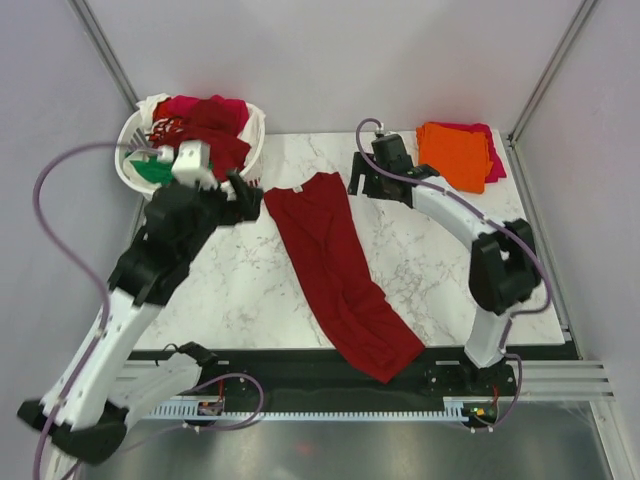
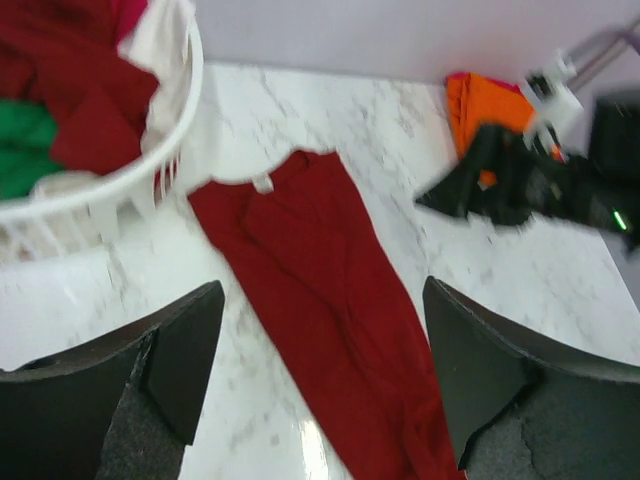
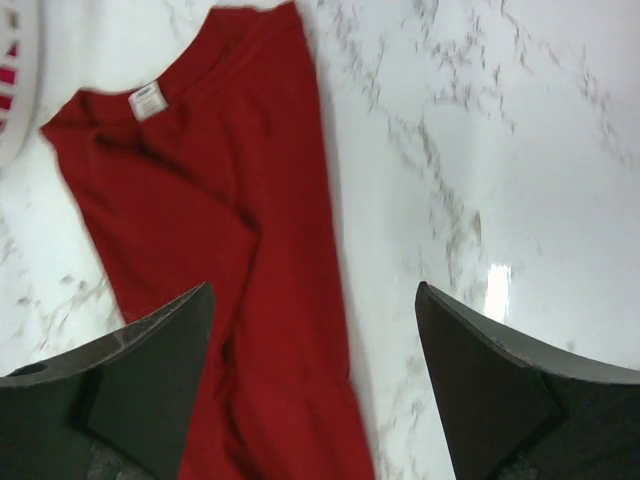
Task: Fold and stack the t-shirts
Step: Fold the tshirt
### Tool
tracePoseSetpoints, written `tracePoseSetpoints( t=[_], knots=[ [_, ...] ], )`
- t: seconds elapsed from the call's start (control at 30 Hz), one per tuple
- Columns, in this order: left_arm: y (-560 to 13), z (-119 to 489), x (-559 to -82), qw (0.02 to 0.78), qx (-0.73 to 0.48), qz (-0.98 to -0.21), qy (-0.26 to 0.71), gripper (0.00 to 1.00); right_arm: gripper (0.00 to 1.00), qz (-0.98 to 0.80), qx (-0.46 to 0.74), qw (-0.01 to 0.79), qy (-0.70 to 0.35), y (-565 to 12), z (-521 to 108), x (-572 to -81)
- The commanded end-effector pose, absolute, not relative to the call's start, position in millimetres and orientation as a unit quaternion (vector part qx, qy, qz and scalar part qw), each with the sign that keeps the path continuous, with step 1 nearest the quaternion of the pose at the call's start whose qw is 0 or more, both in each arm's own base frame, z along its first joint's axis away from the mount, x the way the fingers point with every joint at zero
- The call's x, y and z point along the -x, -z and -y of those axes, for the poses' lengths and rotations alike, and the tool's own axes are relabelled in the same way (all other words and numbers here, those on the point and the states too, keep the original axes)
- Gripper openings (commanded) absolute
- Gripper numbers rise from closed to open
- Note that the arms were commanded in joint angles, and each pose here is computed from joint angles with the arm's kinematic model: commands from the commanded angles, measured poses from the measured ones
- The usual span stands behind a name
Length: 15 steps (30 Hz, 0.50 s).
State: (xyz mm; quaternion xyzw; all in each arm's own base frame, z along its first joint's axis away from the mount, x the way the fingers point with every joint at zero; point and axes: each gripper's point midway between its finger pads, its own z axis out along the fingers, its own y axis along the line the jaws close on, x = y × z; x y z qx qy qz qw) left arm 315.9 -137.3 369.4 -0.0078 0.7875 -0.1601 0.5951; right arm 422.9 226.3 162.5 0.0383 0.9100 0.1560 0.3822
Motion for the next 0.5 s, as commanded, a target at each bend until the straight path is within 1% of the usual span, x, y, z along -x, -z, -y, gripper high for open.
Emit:
tracePoseSetpoints(
  t=[0.0,0.03,0.1,0.13,0.2,0.27,0.3,0.37,0.47],
  knots=[
    [-293,135,-268,0.526,0.074,-0.819,0.216,0.88,0.89,-0.914,0.022,0.365,-0.177,-130,-247,-473],
    [-279,129,-247,0.525,0.074,-0.815,0.232,0.88,0.89,-0.911,0.032,0.369,-0.18,-123,-252,-482],
    [-261,132,-227,0.505,0.061,-0.822,0.258,0.87,0.88,-0.909,0.038,0.373,-0.182,-108,-256,-497],
    [-249,127,-213,0.494,0.06,-0.829,0.256,0.86,0.87,-0.912,0.039,0.368,-0.177,-90,-259,-510],
    [-246,120,-204,0.492,0.059,-0.832,0.251,0.86,0.86,-0.918,0.037,0.354,-0.176,-69,-261,-523],
    [-246,106,-194,0.5,0.064,-0.832,0.232,0.86,0.85,-0.918,0.04,0.338,-0.203,-59,-270,-524],
    [-246,101,-190,0.504,0.06,-0.832,0.223,0.86,0.81,-0.918,0.042,0.332,-0.212,-52,-275,-526],
    [-242,91,-181,0.503,0.059,-0.837,0.208,0.86,0.8,-0.916,0.047,0.316,-0.243,-47,-287,-522],
    [-248,87,-170,0.511,0.069,-0.827,0.223,0.86,0.79,-0.915,0.046,0.304,-0.261,-36,-294,-521]
  ],
)
